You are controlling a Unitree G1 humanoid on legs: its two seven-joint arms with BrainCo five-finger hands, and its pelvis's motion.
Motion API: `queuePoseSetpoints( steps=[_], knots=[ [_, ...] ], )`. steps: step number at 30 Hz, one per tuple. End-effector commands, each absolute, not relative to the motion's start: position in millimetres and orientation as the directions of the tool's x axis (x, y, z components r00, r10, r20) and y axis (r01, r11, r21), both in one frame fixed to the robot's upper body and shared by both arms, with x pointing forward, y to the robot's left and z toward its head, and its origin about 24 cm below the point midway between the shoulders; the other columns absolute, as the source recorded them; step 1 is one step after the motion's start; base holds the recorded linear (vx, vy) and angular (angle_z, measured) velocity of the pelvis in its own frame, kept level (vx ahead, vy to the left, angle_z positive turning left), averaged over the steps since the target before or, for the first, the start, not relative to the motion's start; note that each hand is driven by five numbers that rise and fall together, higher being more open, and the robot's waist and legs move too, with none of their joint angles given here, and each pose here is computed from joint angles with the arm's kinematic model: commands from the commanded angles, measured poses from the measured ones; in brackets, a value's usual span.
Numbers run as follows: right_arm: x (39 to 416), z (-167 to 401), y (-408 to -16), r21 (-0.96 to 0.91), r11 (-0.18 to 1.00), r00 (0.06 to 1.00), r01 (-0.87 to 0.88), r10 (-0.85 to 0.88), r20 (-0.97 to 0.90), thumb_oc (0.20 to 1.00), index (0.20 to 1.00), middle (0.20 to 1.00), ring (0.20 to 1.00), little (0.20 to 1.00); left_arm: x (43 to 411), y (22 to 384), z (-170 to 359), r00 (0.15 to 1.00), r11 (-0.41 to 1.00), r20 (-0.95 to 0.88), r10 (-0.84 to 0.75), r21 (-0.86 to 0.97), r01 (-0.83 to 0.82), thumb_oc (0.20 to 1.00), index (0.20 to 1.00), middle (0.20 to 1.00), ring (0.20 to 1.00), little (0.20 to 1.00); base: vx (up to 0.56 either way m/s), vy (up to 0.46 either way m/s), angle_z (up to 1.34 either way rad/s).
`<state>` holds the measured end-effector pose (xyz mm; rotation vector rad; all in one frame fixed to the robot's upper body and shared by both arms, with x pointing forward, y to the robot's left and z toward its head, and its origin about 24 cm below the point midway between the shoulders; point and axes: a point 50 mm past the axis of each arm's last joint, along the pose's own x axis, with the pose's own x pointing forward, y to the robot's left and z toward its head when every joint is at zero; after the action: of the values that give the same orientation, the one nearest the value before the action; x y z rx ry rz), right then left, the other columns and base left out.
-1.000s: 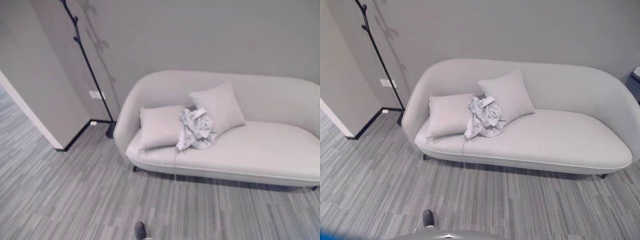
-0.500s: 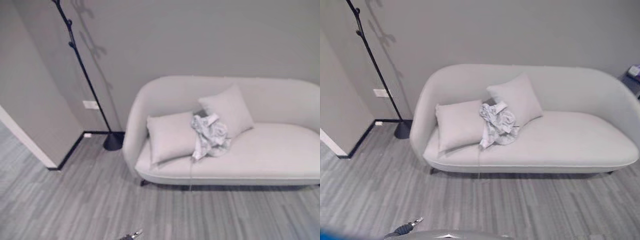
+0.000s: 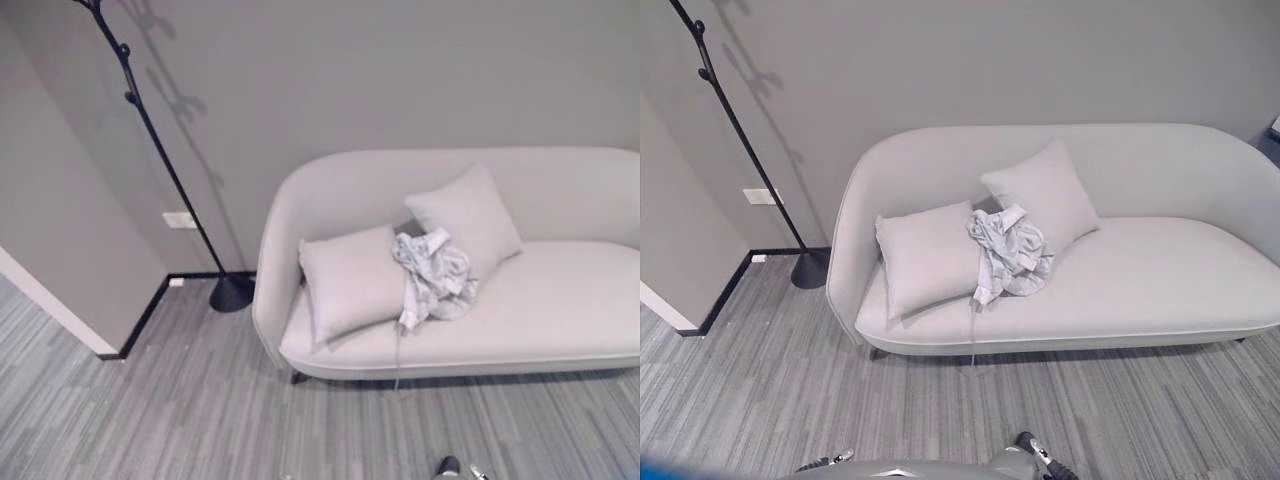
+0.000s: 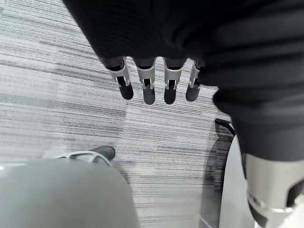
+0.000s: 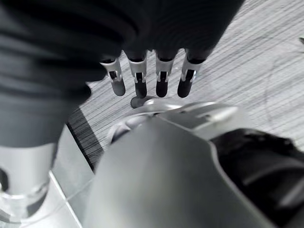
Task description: Hang the clothes on the sofa on the clothes rack.
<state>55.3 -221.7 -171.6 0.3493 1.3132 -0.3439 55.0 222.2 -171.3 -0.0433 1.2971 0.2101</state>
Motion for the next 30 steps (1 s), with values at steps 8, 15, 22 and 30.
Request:
queuePoseSetpoints(
  steps=[8,15,22,30],
  knots=[
    [69.0,-171.6,-211.3,0.053,0.959,0.247,0.278,-0.018,-0.969,1.0,1.0,1.0,1.0,1.0,54.5,211.6,-173.5,0.254,0.984,-0.96,0.114,0.073,-0.163,1.0,1.0,1.0,1.0,1.0,0.18,-0.243,0.14],
    [153.0,-132.7,-227.2,-0.14,0.989,0.592,-0.037,-0.091,-0.801,1.0,1.0,1.0,1.0,1.0,100.2,205.5,-163.7,0.429,0.977,-0.894,0.129,0.04,-0.208,1.0,1.0,1.0,1.0,1.0,0.07,-0.273,0.06],
    [184.6,-93.2,-257.8,-0.362,0.93,0.743,-0.061,-0.201,-0.639,1.0,1.0,1.0,1.0,1.0,102.8,204.0,-161.9,0.45,0.948,-0.879,0.157,0.007,-0.317,1.0,1.0,1.0,1.0,1.0,0.1,-0.15,-0.04],
    [233.6,-40.2,-282.0,-0.657,0.754,0.88,-0.028,-0.293,-0.375,1.0,1.0,1.0,1.0,1.0,80.9,212.1,-166.0,0.382,0.898,-0.897,0.223,0.037,-0.438,1.0,1.0,1.0,1.0,1.0,0.18,0.096,0.01]
  ],
)
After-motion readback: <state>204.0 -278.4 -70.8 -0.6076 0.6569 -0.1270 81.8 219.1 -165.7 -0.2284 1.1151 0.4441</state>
